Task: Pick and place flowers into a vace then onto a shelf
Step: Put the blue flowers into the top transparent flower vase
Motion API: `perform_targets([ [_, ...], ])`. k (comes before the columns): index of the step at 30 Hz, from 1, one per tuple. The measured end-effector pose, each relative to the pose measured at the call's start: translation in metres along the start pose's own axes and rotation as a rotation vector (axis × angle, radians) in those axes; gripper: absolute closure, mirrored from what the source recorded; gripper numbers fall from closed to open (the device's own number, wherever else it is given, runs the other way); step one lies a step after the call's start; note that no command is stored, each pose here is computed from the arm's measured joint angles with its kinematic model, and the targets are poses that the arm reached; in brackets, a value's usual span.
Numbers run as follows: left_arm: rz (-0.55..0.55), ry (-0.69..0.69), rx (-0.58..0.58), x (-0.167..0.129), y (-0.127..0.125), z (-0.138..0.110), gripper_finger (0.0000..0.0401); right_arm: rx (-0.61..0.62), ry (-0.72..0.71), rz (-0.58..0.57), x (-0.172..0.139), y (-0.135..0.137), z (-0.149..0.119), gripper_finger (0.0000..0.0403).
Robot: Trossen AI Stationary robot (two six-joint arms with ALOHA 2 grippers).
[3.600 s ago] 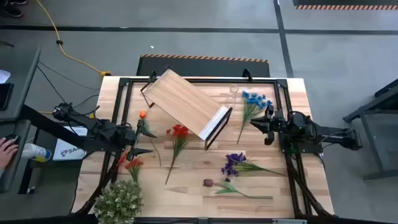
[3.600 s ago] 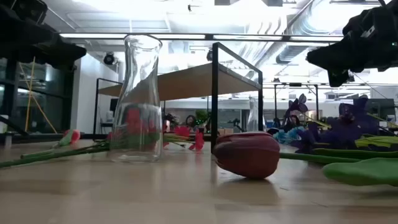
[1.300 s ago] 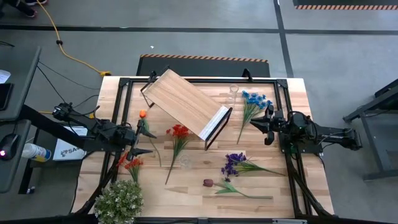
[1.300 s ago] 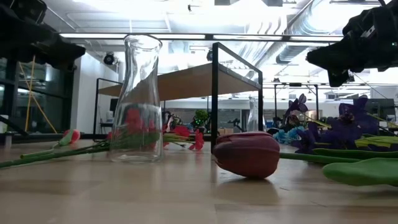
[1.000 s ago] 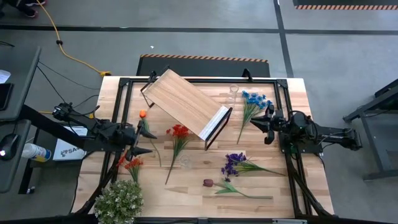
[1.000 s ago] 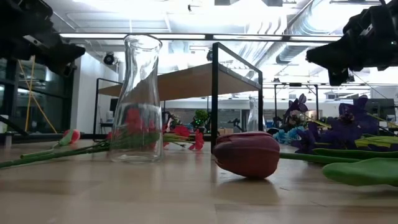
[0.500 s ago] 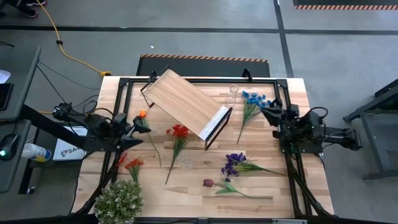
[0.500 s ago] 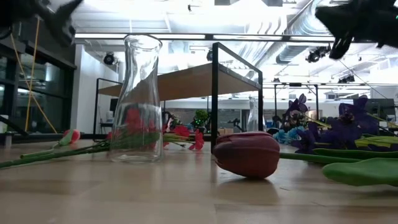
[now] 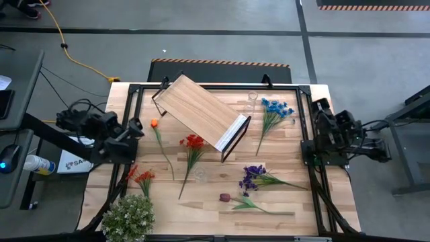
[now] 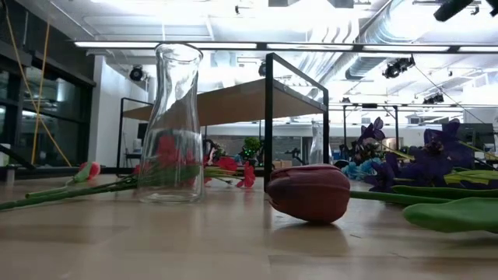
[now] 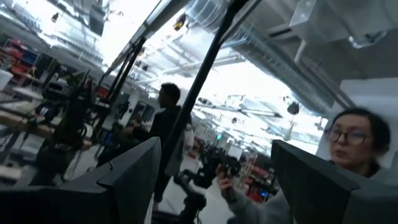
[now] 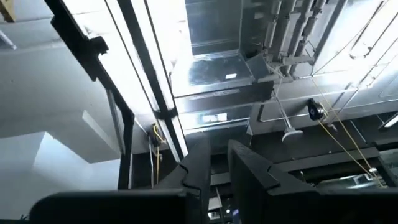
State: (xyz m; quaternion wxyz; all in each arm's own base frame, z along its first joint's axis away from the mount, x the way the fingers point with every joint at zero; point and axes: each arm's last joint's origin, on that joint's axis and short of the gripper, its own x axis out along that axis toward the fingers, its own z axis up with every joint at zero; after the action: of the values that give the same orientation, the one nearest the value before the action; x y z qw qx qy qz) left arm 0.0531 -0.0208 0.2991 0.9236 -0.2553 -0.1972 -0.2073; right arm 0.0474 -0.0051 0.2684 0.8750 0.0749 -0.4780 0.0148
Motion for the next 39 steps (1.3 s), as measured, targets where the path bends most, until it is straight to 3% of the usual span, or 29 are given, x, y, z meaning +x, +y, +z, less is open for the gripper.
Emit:
perform_targets([
  [4, -0.018, -0.044, -0.004, -0.001, -0.006, 0.014, 0.0064, -0.027, 0.077, -0.019, 0.019, 0.004, 0.019, 0.0355],
  [9, -0.021, -0.050, -0.029, -0.001, -0.007, 0.017, 0.0064, -0.034, 0.357, -0.139, 0.045, 0.013, 0.062, 0.0361],
  [16, -0.014, -0.034, -0.014, -0.001, -0.007, 0.016, 0.0064, 0.089, 0.649, -0.341, 0.069, 0.026, 0.125, 0.0375],
  [20, -0.001, -0.020, 0.050, -0.001, -0.006, 0.014, 0.0064, 0.126, 0.769, -0.414, 0.086, 0.029, 0.138, 0.0389],
  [26, 0.036, 0.003, 0.070, -0.001, -0.004, 0.011, 0.0064, 0.177, 1.008, -0.583, 0.111, 0.023, 0.120, 0.0400],
  [36, 0.067, 0.079, 0.077, -0.002, -0.001, 0.004, 0.0064, 0.356, 1.399, -1.023, 0.120, 0.003, 0.039, 0.0402],
  [39, 0.077, 0.103, 0.079, -0.002, 0.000, 0.002, 0.0064, 0.426, 1.513, -1.097, 0.112, -0.002, 0.014, 0.0402],
])
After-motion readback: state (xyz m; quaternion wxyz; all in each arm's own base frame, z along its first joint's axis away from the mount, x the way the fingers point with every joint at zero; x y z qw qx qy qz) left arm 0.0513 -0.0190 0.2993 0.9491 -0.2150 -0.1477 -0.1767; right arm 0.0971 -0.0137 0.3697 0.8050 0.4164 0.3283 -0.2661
